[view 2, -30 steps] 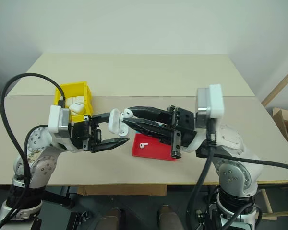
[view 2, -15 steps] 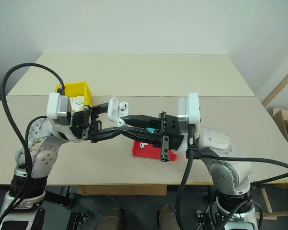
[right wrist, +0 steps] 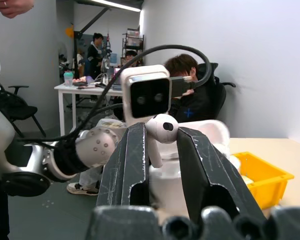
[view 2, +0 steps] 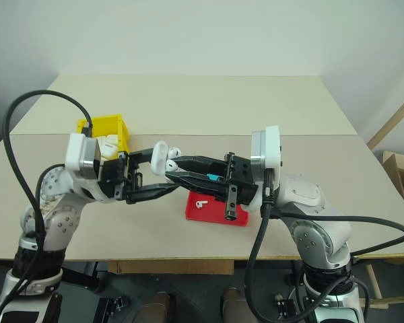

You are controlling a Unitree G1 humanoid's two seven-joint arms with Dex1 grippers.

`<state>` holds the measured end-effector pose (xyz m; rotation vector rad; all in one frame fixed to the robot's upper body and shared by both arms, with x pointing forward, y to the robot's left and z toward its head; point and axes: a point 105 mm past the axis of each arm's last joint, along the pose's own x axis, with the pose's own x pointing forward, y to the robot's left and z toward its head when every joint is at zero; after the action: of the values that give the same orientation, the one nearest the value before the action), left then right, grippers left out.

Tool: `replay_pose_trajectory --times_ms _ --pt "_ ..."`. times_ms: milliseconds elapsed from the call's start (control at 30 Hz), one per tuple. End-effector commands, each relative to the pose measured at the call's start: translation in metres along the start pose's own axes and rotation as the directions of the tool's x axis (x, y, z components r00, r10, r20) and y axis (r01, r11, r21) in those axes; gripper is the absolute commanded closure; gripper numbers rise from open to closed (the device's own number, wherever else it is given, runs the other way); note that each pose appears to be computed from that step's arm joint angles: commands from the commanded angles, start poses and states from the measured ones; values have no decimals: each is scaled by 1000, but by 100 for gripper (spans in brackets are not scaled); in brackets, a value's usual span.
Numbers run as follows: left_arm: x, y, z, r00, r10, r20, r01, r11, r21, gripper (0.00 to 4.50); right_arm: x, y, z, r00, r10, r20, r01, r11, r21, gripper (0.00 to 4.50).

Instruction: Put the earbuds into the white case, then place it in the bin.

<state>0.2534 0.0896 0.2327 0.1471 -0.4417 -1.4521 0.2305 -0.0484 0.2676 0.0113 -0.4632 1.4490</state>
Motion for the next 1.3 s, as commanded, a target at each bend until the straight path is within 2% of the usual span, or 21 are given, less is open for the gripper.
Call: replay_pose_trajectory --times_ms 33,567,1300 --pt "3 -7 6 1000 -14 14 13 999 50 175 5 1 11 999 24 28 -22 998 -58 377" --pt "-6 -5 0 1000 1 20 -2 999 54 175 -2 13 4 995 89 -34 -89 996 10 377" --pt "-4 -6 1 1000 -1 24 0 998 58 175 0 11 -10 994 77 -78 -76 997 12 377"
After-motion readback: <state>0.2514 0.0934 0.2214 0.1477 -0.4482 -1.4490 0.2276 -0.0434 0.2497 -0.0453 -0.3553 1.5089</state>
